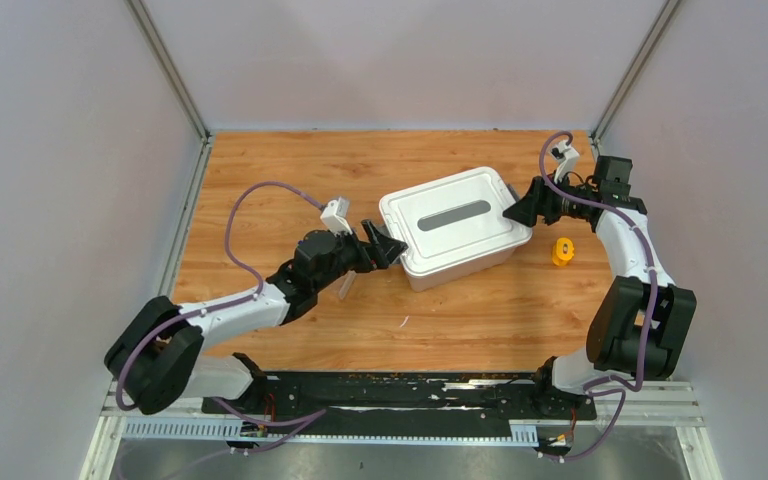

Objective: Organize the chemistry lab equipment
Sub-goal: Close the lid of the storage box.

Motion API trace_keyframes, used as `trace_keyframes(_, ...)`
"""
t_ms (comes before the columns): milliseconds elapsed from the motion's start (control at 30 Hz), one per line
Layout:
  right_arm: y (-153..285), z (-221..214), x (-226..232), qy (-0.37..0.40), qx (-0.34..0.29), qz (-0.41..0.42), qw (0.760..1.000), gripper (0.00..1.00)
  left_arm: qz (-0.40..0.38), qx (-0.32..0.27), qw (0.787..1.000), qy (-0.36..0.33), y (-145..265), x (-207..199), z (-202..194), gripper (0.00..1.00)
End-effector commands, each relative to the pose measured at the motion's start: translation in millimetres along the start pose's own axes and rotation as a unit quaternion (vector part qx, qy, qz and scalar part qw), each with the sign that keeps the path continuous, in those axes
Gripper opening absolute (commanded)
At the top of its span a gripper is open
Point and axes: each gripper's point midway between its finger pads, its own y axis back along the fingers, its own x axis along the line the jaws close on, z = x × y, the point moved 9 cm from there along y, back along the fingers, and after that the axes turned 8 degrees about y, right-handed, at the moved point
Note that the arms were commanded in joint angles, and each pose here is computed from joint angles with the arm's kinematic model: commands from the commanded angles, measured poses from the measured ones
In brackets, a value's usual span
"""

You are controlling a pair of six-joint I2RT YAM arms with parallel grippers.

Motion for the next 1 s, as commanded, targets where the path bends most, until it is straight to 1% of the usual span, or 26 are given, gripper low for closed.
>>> trace_keyframes(0, 4, 10, 13, 0.013, -0.018, 0.040, 0.999, 0.67, -0.085, -0.019, 0.996, 0.038, -13, -14, 2, 1.00)
trace_keyframes(133, 4, 10, 15, 0.013, -0.019, 0.042, 0.999, 0.67, -0.092, -0.013, 0.994, 0.051, -25, -9, -4, 1.00)
trace_keyframes(333, 3, 9, 14, 0.011, -0.019, 0.047, 0.999, 0.67, -0.096, -0.014, 0.993, 0.062, -32, -7, -5, 0.99)
trace_keyframes(433, 3, 9, 14, 0.012, -0.019, 0.048, 0.999, 0.66, -0.106, -0.012, 0.992, 0.069, -34, -9, -6, 0.96)
trace_keyframes(533, 4, 10, 15, 0.014, -0.020, 0.047, 0.999, 0.67, -0.112, -0.013, 0.991, 0.075, -33, -11, -5, 0.90)
trace_keyframes(567, 4, 10, 15, 0.014, -0.020, 0.047, 0.999, 0.67, -0.112, -0.014, 0.991, 0.074, -31, -13, -3, 0.86)
trace_keyframes(667, 3, 9, 14, 0.012, -0.020, 0.049, 0.999, 0.67, -0.082, -0.019, 0.994, 0.070, -27, -15, 2, 0.84)
trace_keyframes(767, 3, 9, 14, 0.011, -0.019, 0.050, 0.999, 0.66, -0.035, -0.006, 0.998, 0.055, -27, -13, 4, 0.84)
trace_keyframes(800, 3, 9, 14, 0.011, -0.020, 0.050, 0.998, 0.66, -0.028, -0.003, 0.998, 0.053, -28, -16, 6, 0.83)
trace_keyframes(867, 3, 9, 14, 0.010, -0.019, 0.050, 0.999, 0.66, -0.010, 0.010, 0.999, 0.050, -31, -18, 7, 0.79)
trace_keyframes(967, 3, 9, 14, 0.010, -0.019, 0.050, 0.999, 0.66, 0.010, 0.025, 0.999, 0.042, -35, -24, 7, 0.78)
